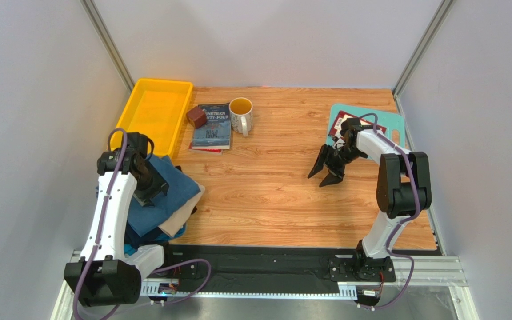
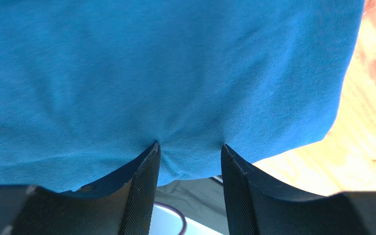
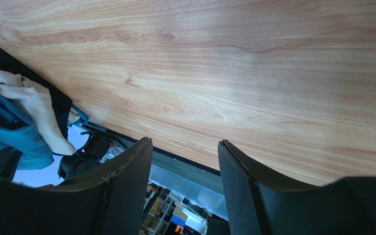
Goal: Fold and stack the t-shirts
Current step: Put the neatly folded tshirt into the corner of the board with the left arm
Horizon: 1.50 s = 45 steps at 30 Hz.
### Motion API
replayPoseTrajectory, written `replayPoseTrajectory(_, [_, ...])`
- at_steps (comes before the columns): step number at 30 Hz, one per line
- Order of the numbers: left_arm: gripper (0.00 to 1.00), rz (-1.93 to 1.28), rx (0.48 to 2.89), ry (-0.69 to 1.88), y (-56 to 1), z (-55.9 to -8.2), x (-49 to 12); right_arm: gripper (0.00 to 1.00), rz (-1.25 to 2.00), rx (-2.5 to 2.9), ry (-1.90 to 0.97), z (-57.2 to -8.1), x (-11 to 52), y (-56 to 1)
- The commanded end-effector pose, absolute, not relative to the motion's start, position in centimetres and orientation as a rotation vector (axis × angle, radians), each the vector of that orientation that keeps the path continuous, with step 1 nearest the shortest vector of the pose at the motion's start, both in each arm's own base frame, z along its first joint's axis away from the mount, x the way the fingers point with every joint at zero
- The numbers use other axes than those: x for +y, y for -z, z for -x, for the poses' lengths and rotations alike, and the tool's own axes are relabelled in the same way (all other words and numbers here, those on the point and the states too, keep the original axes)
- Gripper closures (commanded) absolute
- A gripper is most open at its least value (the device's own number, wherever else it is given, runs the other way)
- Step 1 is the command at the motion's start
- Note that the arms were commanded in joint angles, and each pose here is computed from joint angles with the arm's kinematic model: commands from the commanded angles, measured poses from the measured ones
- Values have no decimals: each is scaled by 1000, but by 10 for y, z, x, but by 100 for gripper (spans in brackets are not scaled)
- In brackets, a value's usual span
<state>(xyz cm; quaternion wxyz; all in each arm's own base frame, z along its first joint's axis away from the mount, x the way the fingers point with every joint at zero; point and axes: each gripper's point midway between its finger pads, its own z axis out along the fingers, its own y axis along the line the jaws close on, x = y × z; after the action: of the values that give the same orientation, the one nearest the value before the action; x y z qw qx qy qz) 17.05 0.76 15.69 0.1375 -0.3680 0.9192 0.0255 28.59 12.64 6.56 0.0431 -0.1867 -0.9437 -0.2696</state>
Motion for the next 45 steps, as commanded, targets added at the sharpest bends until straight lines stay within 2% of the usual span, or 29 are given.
replayPoseTrajectory(1, [44, 1301, 2848, -119, -149, -95, 2, 42, 578, -2924, 856, -300, 125, -78])
replayPoseTrajectory(19, [44, 1499, 2960, 46, -112, -101, -23, 42, 625, -2916, 886, -307, 113, -87])
replayPoseTrajectory(23, [44, 1457, 2934, -24, -122, -109, -11, 43, 623, -2918, 890, -308, 114, -88])
replayPoseTrajectory(29, [39, 1331, 2768, -136, -181, -152, 20, 42, 626, -2920, 886, -309, 113, -88])
replayPoseTrajectory(35, [37, 1237, 2639, -25, -212, -201, 24, 42, 626, -2924, 886, -312, 113, -88])
replayPoseTrajectory(39, [37, 1161, 2666, 152, -205, -229, 6, 42, 694, -2930, 892, -320, 102, -90])
replayPoseTrajectory(45, [40, 685, 2687, 239, -212, -297, -57, 41, 697, -2922, 959, -327, 107, -95])
